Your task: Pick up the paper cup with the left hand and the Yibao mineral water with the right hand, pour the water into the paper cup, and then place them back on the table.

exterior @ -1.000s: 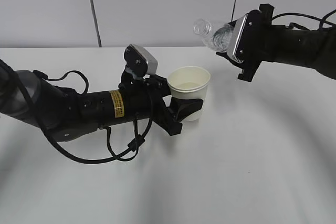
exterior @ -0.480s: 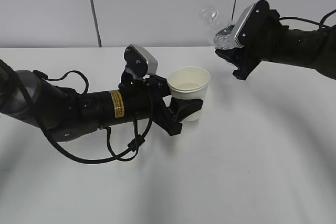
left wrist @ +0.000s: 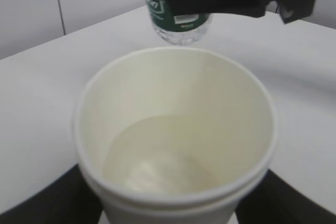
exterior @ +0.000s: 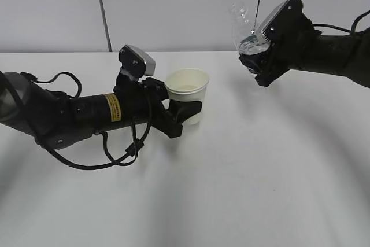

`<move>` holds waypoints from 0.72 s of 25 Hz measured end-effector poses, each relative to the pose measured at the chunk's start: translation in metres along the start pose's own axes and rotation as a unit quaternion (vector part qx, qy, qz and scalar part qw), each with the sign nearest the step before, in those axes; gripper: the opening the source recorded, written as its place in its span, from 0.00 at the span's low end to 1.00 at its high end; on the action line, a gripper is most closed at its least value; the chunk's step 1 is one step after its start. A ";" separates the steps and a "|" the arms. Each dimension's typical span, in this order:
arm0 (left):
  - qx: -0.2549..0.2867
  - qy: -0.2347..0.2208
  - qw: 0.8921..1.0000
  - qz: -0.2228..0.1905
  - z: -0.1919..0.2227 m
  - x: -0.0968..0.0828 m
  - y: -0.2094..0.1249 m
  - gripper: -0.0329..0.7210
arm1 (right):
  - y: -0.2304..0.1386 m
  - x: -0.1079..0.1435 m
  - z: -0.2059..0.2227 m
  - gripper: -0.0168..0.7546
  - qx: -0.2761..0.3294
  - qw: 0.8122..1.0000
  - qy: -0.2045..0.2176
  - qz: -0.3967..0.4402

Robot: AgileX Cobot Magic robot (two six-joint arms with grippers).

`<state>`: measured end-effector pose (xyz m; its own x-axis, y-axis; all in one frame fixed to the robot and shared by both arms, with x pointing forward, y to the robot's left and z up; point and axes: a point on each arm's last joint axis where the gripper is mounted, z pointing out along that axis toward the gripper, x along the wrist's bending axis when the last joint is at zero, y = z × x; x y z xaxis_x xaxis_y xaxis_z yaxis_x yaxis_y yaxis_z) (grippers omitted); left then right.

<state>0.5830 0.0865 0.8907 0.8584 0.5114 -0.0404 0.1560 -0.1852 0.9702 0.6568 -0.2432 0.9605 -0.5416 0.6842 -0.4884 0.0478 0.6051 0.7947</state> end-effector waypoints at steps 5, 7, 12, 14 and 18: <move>0.003 0.030 1.000 -0.008 -0.011 0.020 -0.003 0.62 | 0.000 0.000 0.000 0.66 0.000 0.999 0.000 0.038; 0.002 0.043 0.999 -0.012 -0.016 0.029 -0.003 0.62 | 0.000 0.000 0.000 0.66 0.000 0.999 0.000 0.052; -0.001 0.078 0.997 -0.022 -0.030 0.051 -0.006 0.61 | 0.000 0.000 0.000 0.66 0.000 0.997 0.000 0.074; -0.003 0.095 0.995 -0.025 -0.037 0.061 -0.007 0.61 | 0.000 0.000 0.000 0.66 0.000 0.996 -0.001 0.086; -0.008 0.128 0.991 -0.035 -0.050 0.078 -0.009 0.61 | 0.000 0.000 0.000 0.66 0.000 0.995 -0.002 0.103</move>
<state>0.6243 0.1701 0.8911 0.6934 0.7190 -0.0474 0.2006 -0.1295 0.9711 0.6570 -0.2435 0.9607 -0.5170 0.7957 -0.3157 0.1573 0.4508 0.8786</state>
